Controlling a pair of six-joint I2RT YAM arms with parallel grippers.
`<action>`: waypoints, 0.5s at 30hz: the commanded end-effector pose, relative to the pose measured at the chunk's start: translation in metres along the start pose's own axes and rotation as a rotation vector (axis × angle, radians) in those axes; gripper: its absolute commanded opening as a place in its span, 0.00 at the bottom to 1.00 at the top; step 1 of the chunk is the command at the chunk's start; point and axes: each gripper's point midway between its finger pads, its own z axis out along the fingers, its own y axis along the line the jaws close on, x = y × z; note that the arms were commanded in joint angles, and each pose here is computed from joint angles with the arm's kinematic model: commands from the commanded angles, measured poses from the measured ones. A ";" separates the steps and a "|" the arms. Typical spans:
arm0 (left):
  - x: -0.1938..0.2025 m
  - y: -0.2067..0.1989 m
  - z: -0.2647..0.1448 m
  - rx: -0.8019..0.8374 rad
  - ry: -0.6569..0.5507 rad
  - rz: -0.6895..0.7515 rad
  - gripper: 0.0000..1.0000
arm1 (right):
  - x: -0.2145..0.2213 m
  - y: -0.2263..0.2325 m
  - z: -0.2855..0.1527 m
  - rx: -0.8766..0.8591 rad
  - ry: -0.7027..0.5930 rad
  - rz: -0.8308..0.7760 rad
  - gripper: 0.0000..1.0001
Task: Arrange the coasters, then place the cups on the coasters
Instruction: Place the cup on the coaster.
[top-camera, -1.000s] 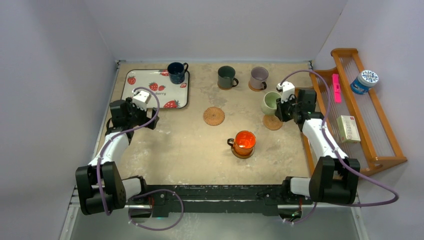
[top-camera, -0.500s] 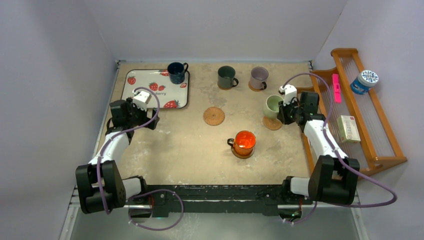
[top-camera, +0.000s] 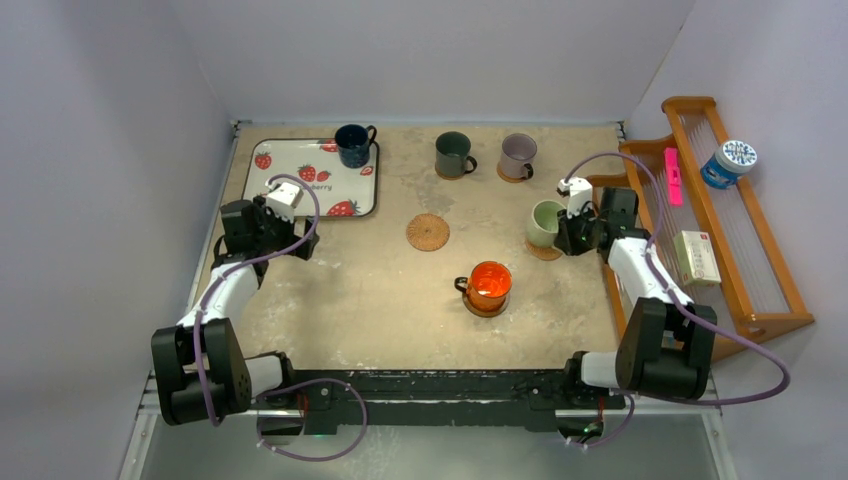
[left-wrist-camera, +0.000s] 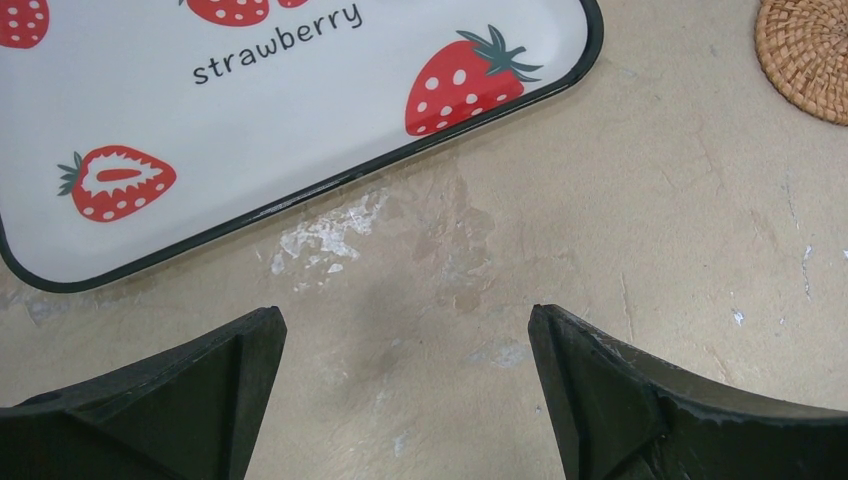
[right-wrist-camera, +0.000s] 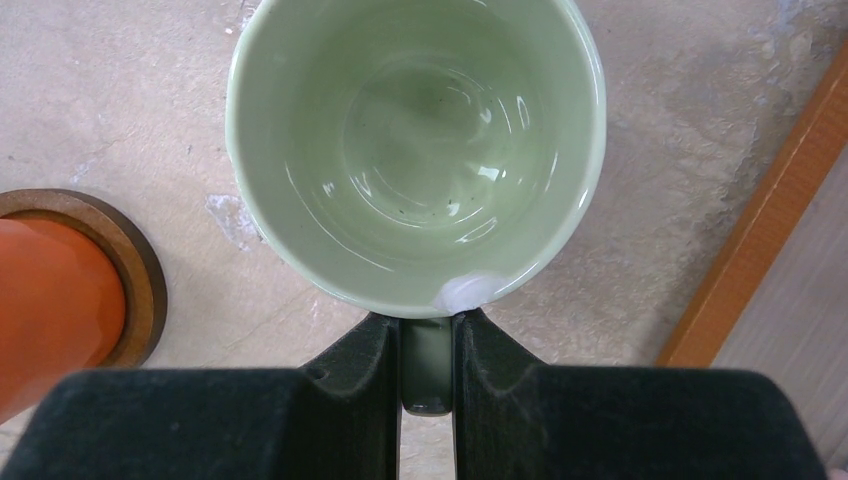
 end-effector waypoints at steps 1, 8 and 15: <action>-0.008 0.001 0.003 0.011 -0.034 0.009 1.00 | -0.027 -0.007 -0.006 0.001 -0.104 -0.045 0.00; -0.017 0.007 0.001 -0.002 -0.020 0.009 1.00 | -0.026 -0.015 -0.010 0.000 -0.106 -0.023 0.00; -0.004 0.002 -0.002 -0.016 -0.031 0.030 1.00 | -0.025 -0.013 -0.011 -0.022 -0.115 -0.025 0.00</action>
